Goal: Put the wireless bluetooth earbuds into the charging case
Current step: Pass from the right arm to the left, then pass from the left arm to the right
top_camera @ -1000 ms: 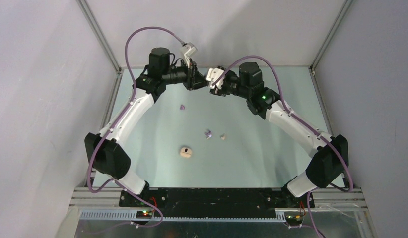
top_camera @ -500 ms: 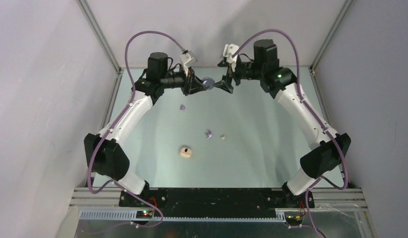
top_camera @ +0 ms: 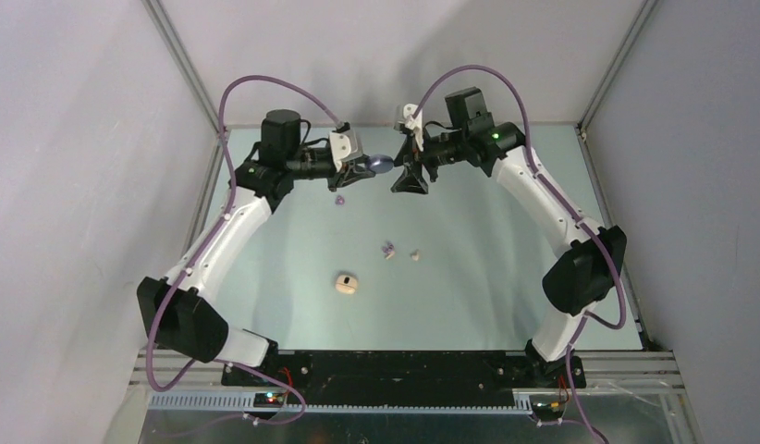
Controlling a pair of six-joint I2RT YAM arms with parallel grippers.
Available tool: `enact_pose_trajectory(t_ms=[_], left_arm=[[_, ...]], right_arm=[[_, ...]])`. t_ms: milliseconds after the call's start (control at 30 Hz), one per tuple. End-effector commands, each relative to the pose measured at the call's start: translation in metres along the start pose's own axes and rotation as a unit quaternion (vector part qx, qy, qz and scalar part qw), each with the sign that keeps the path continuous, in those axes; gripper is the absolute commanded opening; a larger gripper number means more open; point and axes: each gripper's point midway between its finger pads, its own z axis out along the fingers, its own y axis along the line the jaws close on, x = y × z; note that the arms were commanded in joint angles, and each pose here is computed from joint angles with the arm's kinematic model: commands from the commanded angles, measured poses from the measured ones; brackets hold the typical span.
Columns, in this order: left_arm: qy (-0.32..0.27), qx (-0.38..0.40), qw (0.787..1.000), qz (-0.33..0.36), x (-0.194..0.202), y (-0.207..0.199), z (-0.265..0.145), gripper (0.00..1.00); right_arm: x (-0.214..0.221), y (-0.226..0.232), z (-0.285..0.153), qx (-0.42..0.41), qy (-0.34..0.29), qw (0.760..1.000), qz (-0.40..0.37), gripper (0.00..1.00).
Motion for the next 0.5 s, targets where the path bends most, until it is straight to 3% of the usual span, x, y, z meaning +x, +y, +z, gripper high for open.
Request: enact_pose_trajectory(t_ms=[0,333,467], left_arm=[[-0.019,0.011,0.998,0.062,-0.013,-0.005,-0.005,0.00],[-0.016,0.012,0.998,0.052,-0.011,-0.005,-0.003,0.00],[-0.017,0.008,0.999,0.047,-0.010,-0.003,-0.001,0.00]], right_arm=[[-0.026,-0.004,0.001,0.016,-0.020,0.999,-0.038,0.68],[-0.040,0.001,0.004,0.024,-0.043,0.996,-0.076,0.64],[-0.035,0.002,0.006,0.028,-0.034,0.995,-0.085,0.47]])
